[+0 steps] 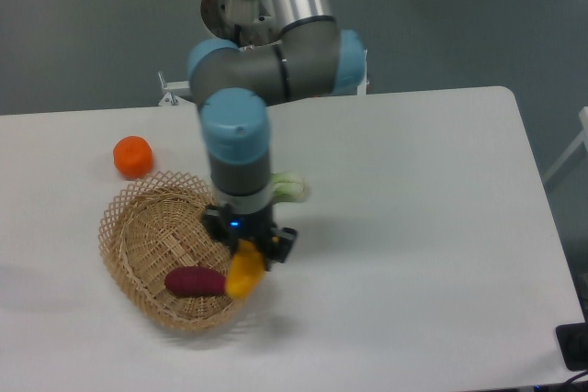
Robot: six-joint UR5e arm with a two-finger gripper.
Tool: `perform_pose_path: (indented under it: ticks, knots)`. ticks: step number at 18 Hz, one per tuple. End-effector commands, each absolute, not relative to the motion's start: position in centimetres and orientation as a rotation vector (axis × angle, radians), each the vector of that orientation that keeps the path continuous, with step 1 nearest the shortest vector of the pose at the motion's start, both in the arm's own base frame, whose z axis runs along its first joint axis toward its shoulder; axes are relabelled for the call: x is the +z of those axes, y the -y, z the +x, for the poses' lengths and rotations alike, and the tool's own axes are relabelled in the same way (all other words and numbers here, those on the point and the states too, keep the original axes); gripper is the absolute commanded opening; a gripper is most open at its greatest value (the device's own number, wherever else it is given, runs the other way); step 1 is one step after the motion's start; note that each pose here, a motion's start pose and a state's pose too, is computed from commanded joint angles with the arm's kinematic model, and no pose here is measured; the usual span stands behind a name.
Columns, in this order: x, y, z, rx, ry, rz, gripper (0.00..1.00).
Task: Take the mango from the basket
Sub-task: 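Carry the held mango out of the basket and raise it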
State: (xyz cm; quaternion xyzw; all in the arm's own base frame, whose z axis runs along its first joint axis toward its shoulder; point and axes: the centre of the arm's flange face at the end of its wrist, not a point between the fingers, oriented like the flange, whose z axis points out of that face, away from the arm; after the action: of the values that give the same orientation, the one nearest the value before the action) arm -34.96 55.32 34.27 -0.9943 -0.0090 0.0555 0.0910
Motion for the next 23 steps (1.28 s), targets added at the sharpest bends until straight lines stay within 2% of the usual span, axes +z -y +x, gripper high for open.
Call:
perform_pose_path:
  ticks: [6, 11, 13, 15, 23]
  knots:
    - [32.4, -51.6, -41.4, 0.251, -0.147, -3.042, 0.26]
    - [32.5, -49.8, -45.0, 0.279, -0.311, -3.044, 0.27]
    - [33.2, -49.0, -46.9, 0.286, -0.291, -3.045, 0.27]
    - [32.9, -49.0, -47.2, 0.244, -0.291, -3.067, 0.27]
    - [32.1, -48.1, -47.5, 0.210, -0.350, -3.082, 0.27]
